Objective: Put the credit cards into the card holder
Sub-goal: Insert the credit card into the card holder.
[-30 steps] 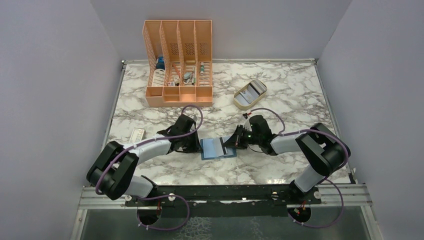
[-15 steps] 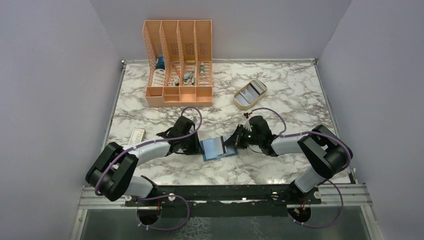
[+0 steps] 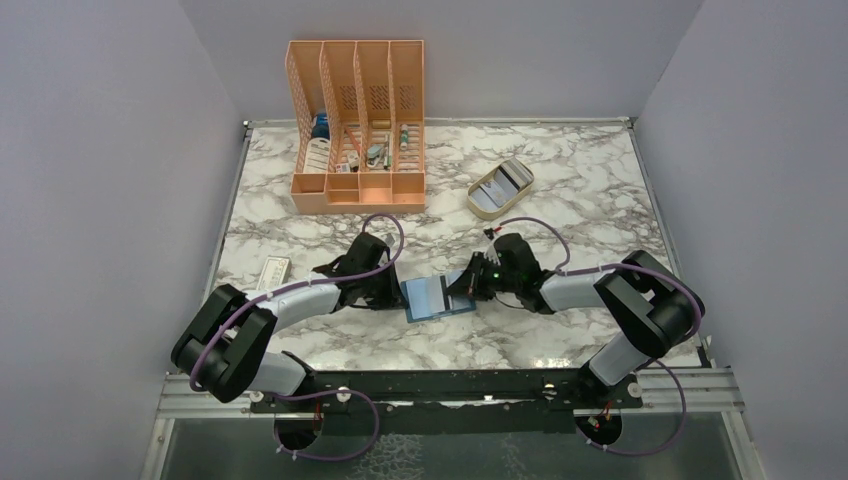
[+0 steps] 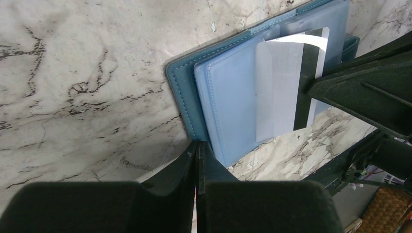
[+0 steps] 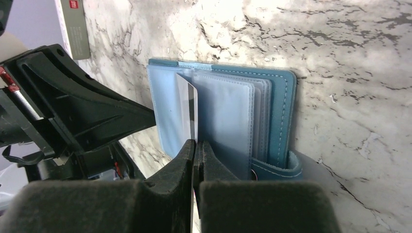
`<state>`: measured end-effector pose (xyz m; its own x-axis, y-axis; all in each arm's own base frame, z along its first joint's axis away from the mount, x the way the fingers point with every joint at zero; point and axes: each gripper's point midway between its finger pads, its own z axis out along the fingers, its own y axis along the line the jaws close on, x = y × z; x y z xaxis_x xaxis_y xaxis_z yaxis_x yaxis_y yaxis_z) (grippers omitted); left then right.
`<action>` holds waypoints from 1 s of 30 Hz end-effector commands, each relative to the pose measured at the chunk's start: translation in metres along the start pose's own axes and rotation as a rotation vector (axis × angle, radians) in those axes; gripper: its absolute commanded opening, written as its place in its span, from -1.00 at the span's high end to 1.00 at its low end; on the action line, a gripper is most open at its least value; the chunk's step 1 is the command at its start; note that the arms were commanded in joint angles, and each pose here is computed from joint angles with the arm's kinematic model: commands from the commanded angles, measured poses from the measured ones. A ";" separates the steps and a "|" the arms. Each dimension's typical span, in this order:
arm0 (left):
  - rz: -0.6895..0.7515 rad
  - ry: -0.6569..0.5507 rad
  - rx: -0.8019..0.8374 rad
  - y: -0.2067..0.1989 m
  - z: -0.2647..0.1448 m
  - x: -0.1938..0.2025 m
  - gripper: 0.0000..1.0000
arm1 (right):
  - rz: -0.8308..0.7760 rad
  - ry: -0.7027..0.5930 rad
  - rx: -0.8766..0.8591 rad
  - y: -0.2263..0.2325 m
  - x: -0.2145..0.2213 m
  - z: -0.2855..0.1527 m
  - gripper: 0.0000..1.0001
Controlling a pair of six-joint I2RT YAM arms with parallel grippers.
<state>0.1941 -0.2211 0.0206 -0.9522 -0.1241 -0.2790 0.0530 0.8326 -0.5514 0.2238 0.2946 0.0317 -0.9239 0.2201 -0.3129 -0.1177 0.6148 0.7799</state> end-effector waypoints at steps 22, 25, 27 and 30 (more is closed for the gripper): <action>-0.013 0.046 0.060 -0.007 0.009 0.007 0.88 | -0.185 0.126 0.134 0.000 0.005 0.006 0.10; -0.011 0.043 0.065 -0.009 0.010 0.006 0.88 | -0.190 0.139 0.083 0.009 0.008 0.010 0.10; -0.007 0.044 0.065 -0.009 0.011 0.006 0.88 | -0.187 0.150 0.052 0.015 0.010 0.013 0.10; 0.000 0.046 0.062 -0.010 0.011 0.004 0.88 | -0.188 0.160 -0.001 0.025 0.014 0.013 0.10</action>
<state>0.1943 -0.2341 0.0202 -0.9603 -0.1142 -0.2546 0.0650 0.7958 -0.6021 0.2230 0.3114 0.0374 -0.9255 0.0144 -0.3785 -0.2671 0.6838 0.6790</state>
